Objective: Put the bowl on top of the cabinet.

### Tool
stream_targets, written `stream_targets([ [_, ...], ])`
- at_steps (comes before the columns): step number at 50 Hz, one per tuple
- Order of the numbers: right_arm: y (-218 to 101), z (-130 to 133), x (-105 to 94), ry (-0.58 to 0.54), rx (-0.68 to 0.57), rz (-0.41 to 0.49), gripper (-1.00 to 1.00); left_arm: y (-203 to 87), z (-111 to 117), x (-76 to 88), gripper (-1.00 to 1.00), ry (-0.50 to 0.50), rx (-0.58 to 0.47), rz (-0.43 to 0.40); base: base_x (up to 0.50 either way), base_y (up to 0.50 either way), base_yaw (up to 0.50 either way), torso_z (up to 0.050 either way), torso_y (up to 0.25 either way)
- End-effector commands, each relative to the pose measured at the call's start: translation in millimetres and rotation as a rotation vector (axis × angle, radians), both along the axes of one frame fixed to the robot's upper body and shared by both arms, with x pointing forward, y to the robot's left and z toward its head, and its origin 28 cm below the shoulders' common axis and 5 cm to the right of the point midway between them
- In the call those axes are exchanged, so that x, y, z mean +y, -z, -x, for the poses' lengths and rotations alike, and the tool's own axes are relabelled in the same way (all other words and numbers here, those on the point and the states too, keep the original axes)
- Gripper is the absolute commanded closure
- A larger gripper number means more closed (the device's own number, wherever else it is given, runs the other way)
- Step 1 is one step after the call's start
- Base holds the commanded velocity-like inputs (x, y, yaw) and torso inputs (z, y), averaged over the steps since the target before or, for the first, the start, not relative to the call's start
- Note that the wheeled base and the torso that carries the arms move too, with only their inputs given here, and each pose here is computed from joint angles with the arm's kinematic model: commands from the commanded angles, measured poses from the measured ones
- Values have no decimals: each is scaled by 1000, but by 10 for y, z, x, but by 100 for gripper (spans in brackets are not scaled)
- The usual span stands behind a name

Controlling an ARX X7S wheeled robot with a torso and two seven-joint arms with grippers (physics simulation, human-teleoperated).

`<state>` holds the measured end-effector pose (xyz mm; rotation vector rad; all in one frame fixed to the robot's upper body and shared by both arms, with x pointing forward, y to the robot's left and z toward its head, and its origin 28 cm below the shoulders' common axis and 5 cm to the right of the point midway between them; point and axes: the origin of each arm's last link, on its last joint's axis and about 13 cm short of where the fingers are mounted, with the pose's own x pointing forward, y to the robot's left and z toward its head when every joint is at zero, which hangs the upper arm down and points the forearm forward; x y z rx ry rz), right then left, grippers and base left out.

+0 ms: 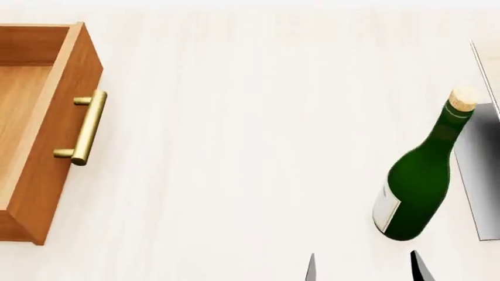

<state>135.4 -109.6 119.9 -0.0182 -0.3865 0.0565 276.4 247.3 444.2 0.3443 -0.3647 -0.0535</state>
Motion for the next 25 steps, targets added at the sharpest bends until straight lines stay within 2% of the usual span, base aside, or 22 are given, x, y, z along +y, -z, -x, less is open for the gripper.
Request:
stream_targets([
  [1, -16, -1, -18, 6, -24, 14, -100, -287, 67, 216, 100, -80, -50, 171, 0, 0, 0, -17, 250],
  [10, -14, -3, -13, 4, -23, 17, -100, -370, 100, 429, 100, -150, -63, 265, 0, 0, 0, -17, 250],
  [13, -14, -3, -13, 4, -22, 17, -100, -383, 91, 544, 100, -184, -58, 324, 0, 0, 0, -17, 250],
  [23, -6, -7, -7, 2, -19, 20, -100, -274, 57, 861, 100, -261, -40, 437, 0, 0, 0, -17, 250],
  [25, -6, -8, -8, 2, -17, 19, -100, -251, 81, 944, 100, -269, -42, 487, 0, 0, 0, -17, 250],
])
